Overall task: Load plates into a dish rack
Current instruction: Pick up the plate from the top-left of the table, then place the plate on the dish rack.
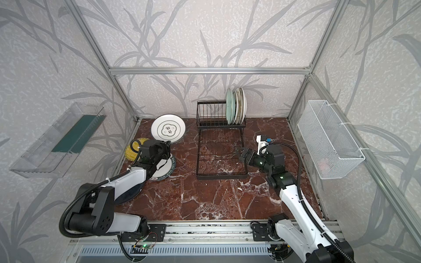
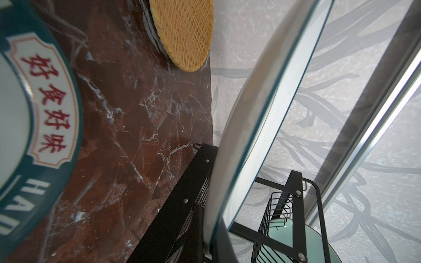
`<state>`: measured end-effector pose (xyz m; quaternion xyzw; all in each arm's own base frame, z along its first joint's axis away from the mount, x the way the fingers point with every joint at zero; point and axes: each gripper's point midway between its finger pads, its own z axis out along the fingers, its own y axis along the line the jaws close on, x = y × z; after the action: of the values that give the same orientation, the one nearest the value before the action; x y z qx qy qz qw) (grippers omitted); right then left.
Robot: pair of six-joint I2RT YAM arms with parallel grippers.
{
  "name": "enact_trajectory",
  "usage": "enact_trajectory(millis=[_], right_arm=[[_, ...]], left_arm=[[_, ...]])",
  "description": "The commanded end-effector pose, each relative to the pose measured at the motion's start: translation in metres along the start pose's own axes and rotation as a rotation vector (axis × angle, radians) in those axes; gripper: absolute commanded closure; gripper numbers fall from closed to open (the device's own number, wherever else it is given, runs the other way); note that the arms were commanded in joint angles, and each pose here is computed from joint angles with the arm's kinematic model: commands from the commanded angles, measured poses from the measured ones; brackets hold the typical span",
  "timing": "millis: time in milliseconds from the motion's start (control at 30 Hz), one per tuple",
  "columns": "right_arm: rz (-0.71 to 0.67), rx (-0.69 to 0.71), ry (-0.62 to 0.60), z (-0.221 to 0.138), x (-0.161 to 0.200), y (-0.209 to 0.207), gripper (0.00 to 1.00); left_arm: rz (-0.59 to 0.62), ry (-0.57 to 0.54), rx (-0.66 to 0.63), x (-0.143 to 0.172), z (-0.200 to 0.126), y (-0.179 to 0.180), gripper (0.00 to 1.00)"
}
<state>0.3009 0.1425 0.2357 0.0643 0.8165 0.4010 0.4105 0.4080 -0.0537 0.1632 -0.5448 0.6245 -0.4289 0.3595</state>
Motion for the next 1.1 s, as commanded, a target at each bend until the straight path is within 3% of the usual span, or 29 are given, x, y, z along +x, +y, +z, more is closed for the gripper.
enact_trajectory(millis=[0,167,367,567,767,1067], right_arm=[[-0.043,-0.033,0.003,-0.004,-0.003,0.013,0.01],[-0.109,-0.066,0.031,-0.004,-0.003,0.024,0.01],[-0.151,-0.09,0.087,-0.005,0.004,0.031,0.01],[-0.149,-0.122,0.122,0.0,0.007,0.035,0.01],[-0.139,-0.182,0.156,0.005,0.014,0.048,0.01],[-0.119,-0.247,0.172,0.013,0.022,0.068,0.02]], left_arm=[[0.099,0.084,-0.013,0.002,-0.028,0.005,1.0],[0.211,0.226,0.0,0.003,-0.065,0.009,1.0],[0.353,0.506,0.085,0.043,-0.095,0.006,1.0],[0.445,0.657,0.123,0.069,-0.12,0.012,1.0],[0.557,0.867,0.165,0.134,-0.133,0.011,1.0],[0.512,1.016,0.313,0.205,-0.125,-0.009,1.0]])
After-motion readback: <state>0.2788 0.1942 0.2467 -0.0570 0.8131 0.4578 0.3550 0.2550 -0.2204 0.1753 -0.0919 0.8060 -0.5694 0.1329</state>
